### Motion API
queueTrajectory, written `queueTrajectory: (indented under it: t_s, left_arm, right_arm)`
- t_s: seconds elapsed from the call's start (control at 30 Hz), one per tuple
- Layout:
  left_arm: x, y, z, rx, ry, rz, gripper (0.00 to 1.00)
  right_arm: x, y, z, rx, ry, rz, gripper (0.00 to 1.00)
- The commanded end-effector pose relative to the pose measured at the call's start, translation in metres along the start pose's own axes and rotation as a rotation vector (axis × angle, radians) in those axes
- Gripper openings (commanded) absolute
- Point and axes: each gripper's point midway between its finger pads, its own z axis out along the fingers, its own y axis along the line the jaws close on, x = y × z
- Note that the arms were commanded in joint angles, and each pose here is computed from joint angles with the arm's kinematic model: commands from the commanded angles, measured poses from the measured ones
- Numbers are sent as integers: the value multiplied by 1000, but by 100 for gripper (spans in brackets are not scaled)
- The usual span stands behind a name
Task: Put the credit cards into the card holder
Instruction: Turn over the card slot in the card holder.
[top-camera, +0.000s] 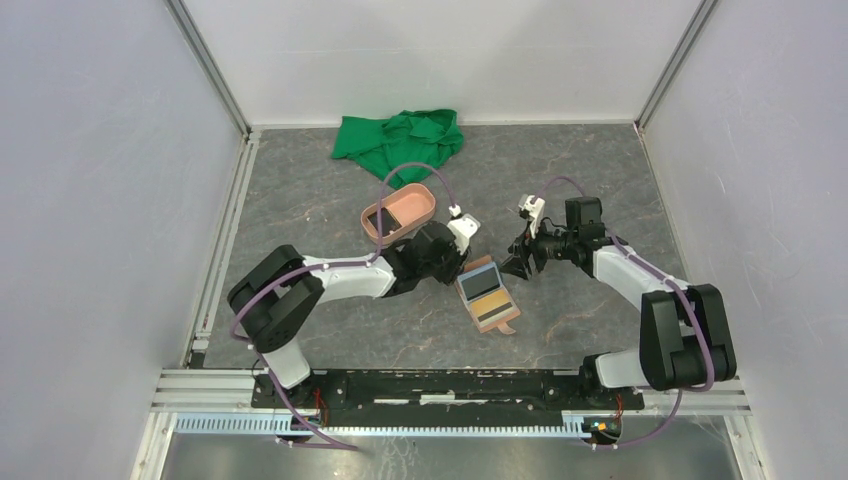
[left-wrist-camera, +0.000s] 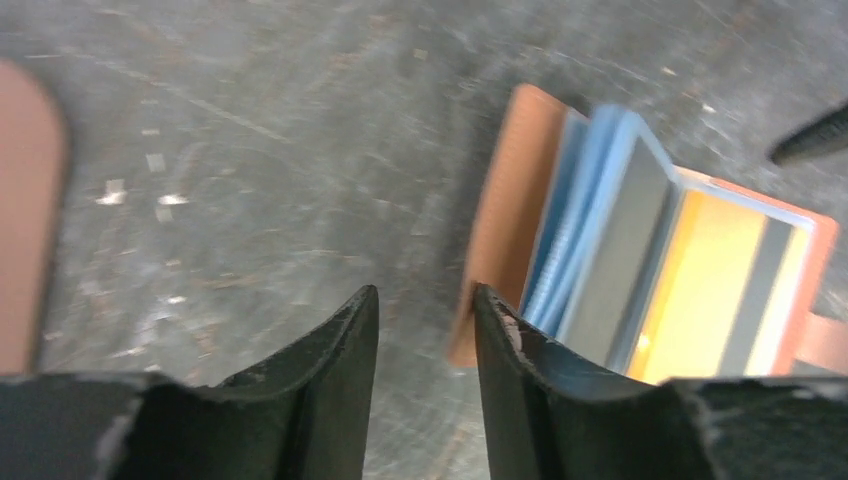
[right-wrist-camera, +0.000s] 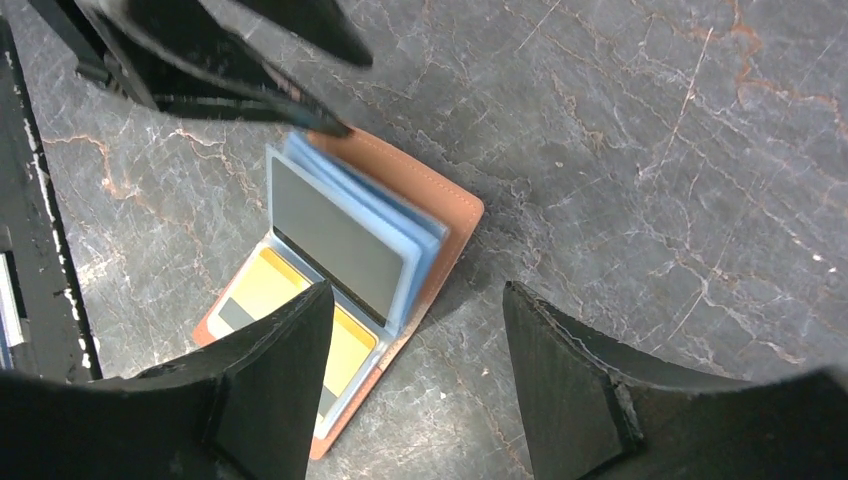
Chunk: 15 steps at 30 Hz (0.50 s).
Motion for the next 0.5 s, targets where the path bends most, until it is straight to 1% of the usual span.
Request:
queueTrajectory:
  t_s: [0.0, 0.07, 0.1, 0.17, 0.23, 0.27, 0.3, 0.33, 0.37, 0.43, 0.47]
  left_arm:
    - [-50, 38, -32, -208, -136, -79, 50]
    - [-57, 43, -51, -237, -188, -130, 53]
    - [-66, 42, -66, -227, -239, -160, 56]
    - [-63, 32, -79, -166, -291, -211, 62]
    - [-62, 16, -96, -63, -359, -281, 70]
    - [-52, 9, -98, -23, -359, -320, 72]
    - [-52, 2, -102, 22, -374, -366, 73]
    - [-42, -6, -102, 63, -362, -411, 73]
    - [-38, -10, -103, 92, -363, -469, 73]
    - [-29, -25, -103, 181, -355, -583, 73]
    - [-27, -30, -103, 216, -366, -648, 73]
  right_arm:
    - [-5, -1, 2, -10, -29, 23, 69]
    - [-5, 1, 2, -21, -34, 18, 69]
    - [-6, 1, 3, -23, -36, 17, 69]
    - [-5, 1, 4, -22, -39, 32, 67]
    - [-3, -2, 6, -7, -42, 61, 61]
    - [-1, -6, 7, 18, -40, 87, 54]
    - [0, -13, 7, 55, -37, 111, 46]
    - [4, -20, 8, 98, -23, 138, 35]
    - [8, -25, 8, 124, -11, 158, 28]
    - [15, -31, 10, 149, 9, 192, 18]
    - [19, -31, 12, 147, 18, 206, 15]
